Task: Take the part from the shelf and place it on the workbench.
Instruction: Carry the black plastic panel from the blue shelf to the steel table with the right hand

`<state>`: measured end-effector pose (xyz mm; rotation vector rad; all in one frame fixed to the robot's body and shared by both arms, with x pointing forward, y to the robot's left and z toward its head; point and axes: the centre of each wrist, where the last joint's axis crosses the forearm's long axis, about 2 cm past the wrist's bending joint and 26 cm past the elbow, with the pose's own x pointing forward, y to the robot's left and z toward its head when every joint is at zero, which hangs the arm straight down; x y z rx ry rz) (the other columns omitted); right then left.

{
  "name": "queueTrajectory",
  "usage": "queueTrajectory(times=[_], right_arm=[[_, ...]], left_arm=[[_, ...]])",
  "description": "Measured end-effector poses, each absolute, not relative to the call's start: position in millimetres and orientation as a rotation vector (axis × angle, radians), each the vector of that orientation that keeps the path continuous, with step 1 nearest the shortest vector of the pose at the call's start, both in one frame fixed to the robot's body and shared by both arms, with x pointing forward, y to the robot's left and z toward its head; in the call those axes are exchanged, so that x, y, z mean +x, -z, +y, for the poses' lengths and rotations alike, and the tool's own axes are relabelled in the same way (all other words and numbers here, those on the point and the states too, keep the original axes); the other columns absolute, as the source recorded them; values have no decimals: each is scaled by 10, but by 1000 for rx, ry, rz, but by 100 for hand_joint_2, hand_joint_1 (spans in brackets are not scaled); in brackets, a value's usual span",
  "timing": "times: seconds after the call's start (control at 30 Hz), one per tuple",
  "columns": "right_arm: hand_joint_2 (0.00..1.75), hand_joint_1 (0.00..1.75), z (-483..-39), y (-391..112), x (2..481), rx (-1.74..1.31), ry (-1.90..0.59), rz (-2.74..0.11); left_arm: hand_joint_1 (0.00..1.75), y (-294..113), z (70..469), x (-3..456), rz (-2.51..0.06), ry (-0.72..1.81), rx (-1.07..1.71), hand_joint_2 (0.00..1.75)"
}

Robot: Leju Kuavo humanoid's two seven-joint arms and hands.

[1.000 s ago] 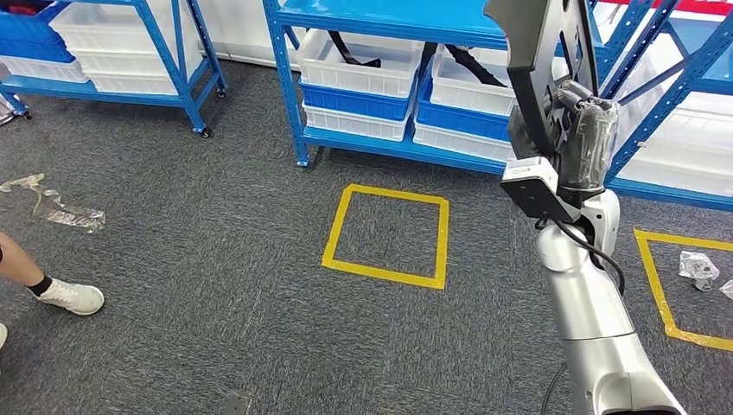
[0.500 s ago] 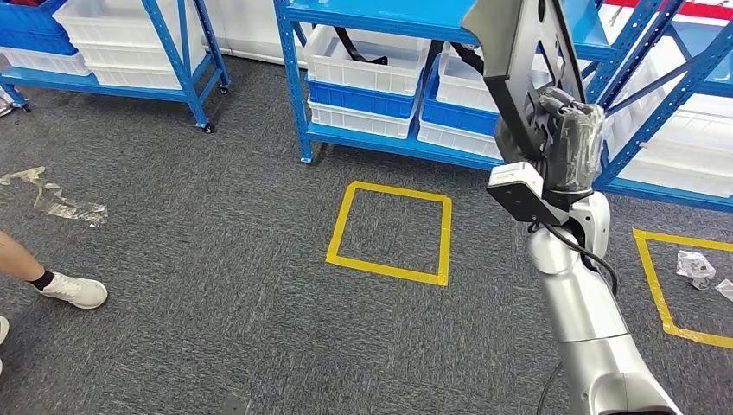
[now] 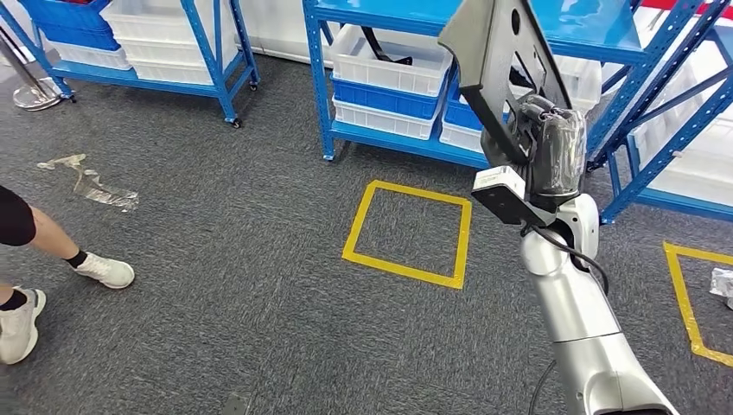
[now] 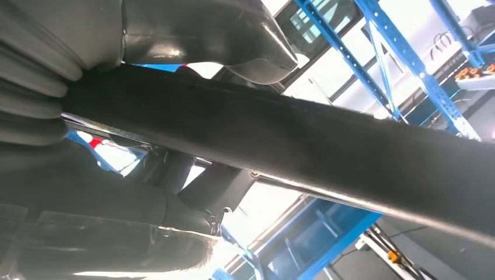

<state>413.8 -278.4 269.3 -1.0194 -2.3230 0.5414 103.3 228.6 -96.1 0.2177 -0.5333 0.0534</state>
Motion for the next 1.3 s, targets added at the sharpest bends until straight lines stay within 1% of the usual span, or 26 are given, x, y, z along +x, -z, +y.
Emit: queueTrajectory(times=[0.63, 0.87, 1.3], right_arm=[[175, 175, -2719, -2678, 4173, -978, -553, -2316], [175, 175, -2735, -2591, 4167, -966, -575, -2288], [175, 175, -2650, -2679, 4238, -946, -559, -2305]], left_arm=[[0, 971, 2310, 1000, -530, -58, 223, 175], [0, 970, 2306, 1004, -527, -61, 223, 175], [0, 984, 2347, 955, -515, -74, 251, 175]])
